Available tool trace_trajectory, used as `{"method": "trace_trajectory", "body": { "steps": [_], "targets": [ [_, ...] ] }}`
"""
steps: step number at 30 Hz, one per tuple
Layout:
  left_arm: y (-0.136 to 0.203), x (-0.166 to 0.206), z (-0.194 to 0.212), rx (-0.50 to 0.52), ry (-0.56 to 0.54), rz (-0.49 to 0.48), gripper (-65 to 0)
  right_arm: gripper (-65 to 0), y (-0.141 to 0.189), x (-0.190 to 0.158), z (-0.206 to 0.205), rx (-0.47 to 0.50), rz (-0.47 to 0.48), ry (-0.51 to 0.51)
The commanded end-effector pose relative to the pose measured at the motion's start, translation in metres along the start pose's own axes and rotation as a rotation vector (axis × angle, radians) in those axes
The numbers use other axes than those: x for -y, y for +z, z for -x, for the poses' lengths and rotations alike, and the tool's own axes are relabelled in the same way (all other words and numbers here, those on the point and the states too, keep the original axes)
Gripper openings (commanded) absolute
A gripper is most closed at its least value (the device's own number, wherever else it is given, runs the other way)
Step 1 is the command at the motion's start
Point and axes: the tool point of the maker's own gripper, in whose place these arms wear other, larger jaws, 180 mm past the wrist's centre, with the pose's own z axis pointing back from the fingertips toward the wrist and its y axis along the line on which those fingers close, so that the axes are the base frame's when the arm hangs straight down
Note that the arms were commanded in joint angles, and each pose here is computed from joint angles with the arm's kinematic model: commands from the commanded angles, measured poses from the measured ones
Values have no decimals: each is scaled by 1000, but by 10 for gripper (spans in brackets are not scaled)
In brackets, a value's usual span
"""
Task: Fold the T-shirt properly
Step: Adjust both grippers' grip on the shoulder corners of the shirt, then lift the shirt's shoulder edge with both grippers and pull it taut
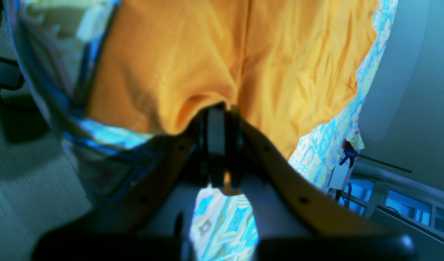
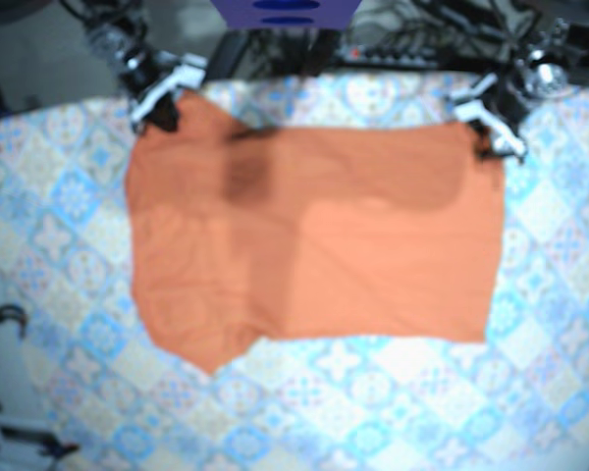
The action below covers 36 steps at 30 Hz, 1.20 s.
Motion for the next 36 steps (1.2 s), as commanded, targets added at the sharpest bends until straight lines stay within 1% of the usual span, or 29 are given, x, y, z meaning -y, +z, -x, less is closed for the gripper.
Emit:
{"method": "trace_trajectory", "body": {
  "steps": [1,3,5,6,9,12,16,22,25,28,30,33,36],
  "targets": [
    [2,-8,3,1,-16,-20,-437,-650,2,7,1,2,25,6],
    [2,-8,3,1,-16,-20,-521,-650,2,7,1,2,25,6],
    [2,-9,3,1,-16,-22,-622,-650,2,7,1,2,25,6],
    [2,-9,3,0,-15,-23,-650,-650,2,7,1,2,25,6],
    [2,-9,4,-2,-23,-23,-650,-650,2,7,1,2,25,6],
    [2,-9,8,-30,-23,-22,-650,-650,2,7,1,2,25,6],
    [2,-8,7,-28,-17,-21,-650,-650,3,6,3,-4,25,5],
    [7,3,8,-26,-19,2,-650,-650,7,5,4,-6,23,6],
    [11,5,5,-17,-17,4,-650,-650,13,5,4,-6,25,14],
    [18,10,-2,-1,-15,12,-650,-650,23,14,7,-18,72,45],
    [23,10,1,-9,-9,9,-650,-650,27,17,8,-23,85,59],
    [31,7,-3,28,-2,-5,-650,-650,38,10,22,-61,74,38],
    [41,6,9,17,7,-11,-650,-650,49,9,35,-74,78,9]
  ]
}}
